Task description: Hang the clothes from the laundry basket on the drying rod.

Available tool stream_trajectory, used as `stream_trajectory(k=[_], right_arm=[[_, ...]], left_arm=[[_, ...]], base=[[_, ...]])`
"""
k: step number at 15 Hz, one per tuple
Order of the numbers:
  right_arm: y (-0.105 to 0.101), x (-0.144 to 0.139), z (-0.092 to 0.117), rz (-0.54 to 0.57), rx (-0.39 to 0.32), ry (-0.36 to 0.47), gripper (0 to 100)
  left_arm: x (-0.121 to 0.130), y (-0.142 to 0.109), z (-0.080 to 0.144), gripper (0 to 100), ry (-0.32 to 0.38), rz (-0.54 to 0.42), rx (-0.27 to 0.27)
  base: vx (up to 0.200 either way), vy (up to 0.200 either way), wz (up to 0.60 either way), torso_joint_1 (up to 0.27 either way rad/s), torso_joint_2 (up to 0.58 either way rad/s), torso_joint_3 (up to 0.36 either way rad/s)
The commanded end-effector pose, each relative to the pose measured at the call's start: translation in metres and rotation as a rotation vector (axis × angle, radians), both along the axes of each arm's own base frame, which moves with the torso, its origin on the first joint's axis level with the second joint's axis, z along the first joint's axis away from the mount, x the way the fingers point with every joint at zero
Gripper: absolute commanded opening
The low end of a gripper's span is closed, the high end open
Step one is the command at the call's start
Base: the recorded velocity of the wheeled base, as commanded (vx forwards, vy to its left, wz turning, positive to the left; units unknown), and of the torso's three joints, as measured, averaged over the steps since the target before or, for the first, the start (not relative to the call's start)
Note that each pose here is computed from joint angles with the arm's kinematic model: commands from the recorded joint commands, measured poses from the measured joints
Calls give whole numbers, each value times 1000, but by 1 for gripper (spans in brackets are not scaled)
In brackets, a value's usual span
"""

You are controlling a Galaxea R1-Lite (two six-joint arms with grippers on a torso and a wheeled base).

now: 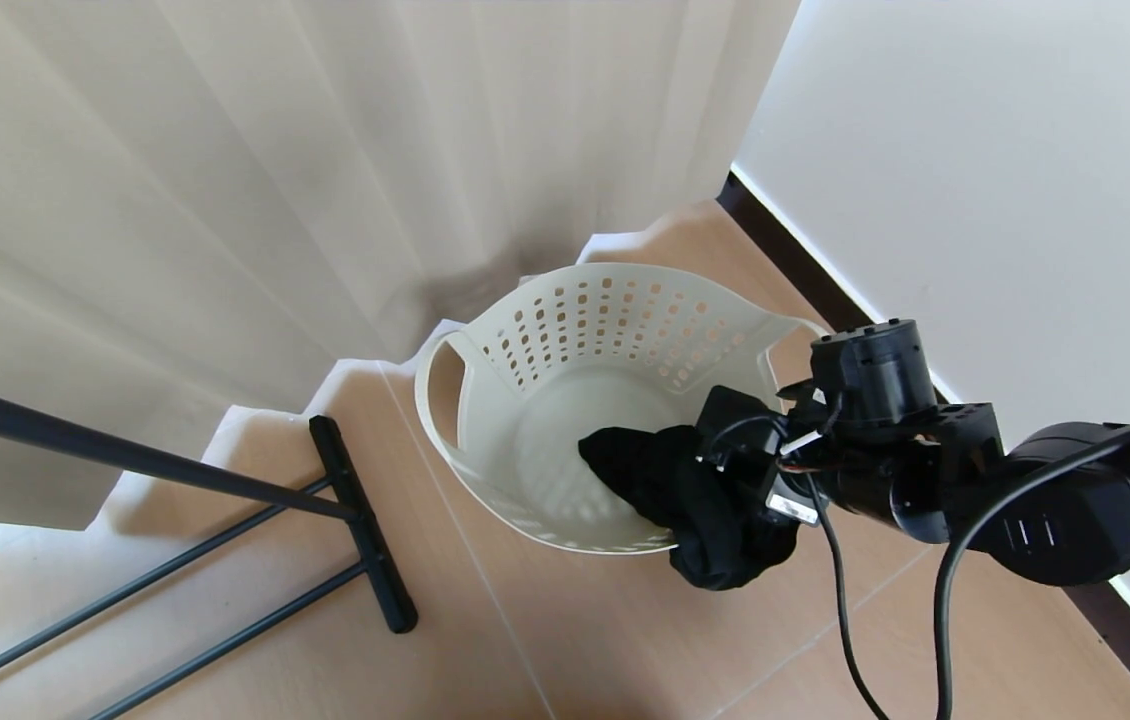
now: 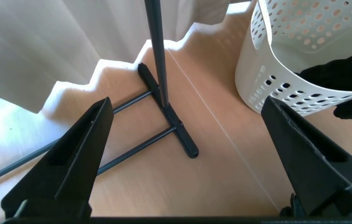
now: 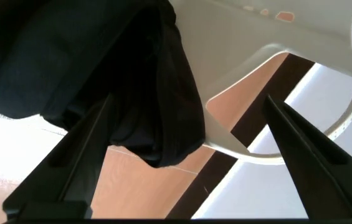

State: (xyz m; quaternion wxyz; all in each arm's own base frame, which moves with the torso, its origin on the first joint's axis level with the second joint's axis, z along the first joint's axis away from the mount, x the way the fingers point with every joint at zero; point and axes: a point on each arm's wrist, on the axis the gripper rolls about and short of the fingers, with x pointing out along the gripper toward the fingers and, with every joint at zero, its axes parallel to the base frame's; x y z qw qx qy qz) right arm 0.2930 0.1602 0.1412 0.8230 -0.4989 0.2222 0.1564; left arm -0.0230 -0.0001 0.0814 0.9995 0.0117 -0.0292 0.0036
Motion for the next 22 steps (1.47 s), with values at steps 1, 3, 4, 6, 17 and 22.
stream_trajectory(k=[1,3,4,6,17,22], right_arm=[[3,6,-8,-2,1,5,100],[7,13,-15,-7,9,-9,100],[8,18,-19,-13,11,-15,100],[2,24,-22,-61,-1,-30,100],[7,47,-29,-87,62,-67,100],[12,50,-28,-21,135,-48,100]], left_arm=[[0,0,0,100,0,1,0],[0,0,0,100,0,3,0],[0,0,0,100,0,3,0],[0,0,0,100,0,3,0],[0,0,0,100,0,3,0],[0,0,0,100,0,3,0]], base=[[0,0,0,0,0,0],[0,0,0,0,0,0],[0,0,0,0,0,0],[0,0,0,0,0,0],[0,0,0,0,0,0],[0,0,0,0,0,0]])
